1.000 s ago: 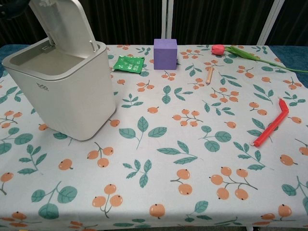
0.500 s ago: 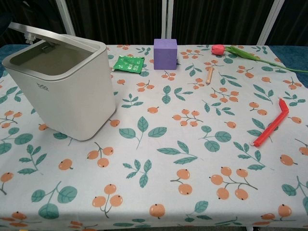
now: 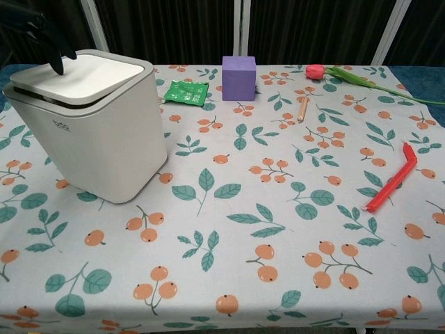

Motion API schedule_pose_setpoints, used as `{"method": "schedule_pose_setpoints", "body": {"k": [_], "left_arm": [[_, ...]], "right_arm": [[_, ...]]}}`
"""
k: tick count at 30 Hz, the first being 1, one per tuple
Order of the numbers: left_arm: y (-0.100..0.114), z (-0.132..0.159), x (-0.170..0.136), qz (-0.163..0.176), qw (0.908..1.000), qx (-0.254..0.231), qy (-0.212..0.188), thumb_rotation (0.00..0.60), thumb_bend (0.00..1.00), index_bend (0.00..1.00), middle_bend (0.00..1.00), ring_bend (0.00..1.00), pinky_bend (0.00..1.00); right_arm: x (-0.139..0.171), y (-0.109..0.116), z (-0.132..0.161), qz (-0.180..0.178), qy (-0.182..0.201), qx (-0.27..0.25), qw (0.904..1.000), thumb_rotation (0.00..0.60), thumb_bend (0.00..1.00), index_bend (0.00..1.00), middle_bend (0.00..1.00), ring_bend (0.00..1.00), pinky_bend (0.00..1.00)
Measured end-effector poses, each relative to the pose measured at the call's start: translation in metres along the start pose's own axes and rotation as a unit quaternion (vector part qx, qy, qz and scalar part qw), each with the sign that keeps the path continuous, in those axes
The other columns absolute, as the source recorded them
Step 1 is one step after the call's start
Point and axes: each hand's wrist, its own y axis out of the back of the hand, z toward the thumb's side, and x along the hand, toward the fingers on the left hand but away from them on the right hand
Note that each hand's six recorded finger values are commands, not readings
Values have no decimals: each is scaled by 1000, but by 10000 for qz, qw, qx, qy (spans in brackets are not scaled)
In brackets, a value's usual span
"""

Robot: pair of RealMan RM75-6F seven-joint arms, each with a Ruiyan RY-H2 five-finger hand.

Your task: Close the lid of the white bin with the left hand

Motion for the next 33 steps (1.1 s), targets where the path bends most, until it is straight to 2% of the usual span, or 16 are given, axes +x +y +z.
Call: {"method": "schedule_pose_setpoints", "body": {"k": [16, 19, 23, 27, 31, 33], "left_arm": [[-21, -1, -3, -264, 9996, -52, 35, 600, 726, 245, 350, 202, 189], [-19, -1, -2, -204, 9998, -44, 39, 600, 725, 245, 350, 202, 189], [-7, -1, -2, 134, 9999, -75, 60, 600, 710, 248, 349, 202, 191], [14, -5, -9, 779, 9968, -128, 160, 600, 669, 255, 349, 202, 196], [29, -18, -31, 1414, 9884, -181, 533, 600, 576, 262, 339, 202, 197], [26, -27, -45, 1468, 9857, -186, 810, 600, 506, 262, 326, 202, 196]], "right_arm": [[1, -5, 3, 68, 14, -19, 10000, 600, 214, 0, 0, 0, 0], [1, -4, 3, 48, 9, -22, 10000, 600, 214, 0, 0, 0, 0], [2, -1, 2, 3, -11, -33, 10000, 600, 214, 0, 0, 0, 0], [2, 1, 1, -21, -24, -43, 10000, 600, 214, 0, 0, 0, 0], [3, 2, 1, -51, -24, -38, 10000, 600, 214, 0, 0, 0, 0], [3, 4, 1, -74, -28, -36, 10000, 600, 215, 0, 0, 0, 0]]}}
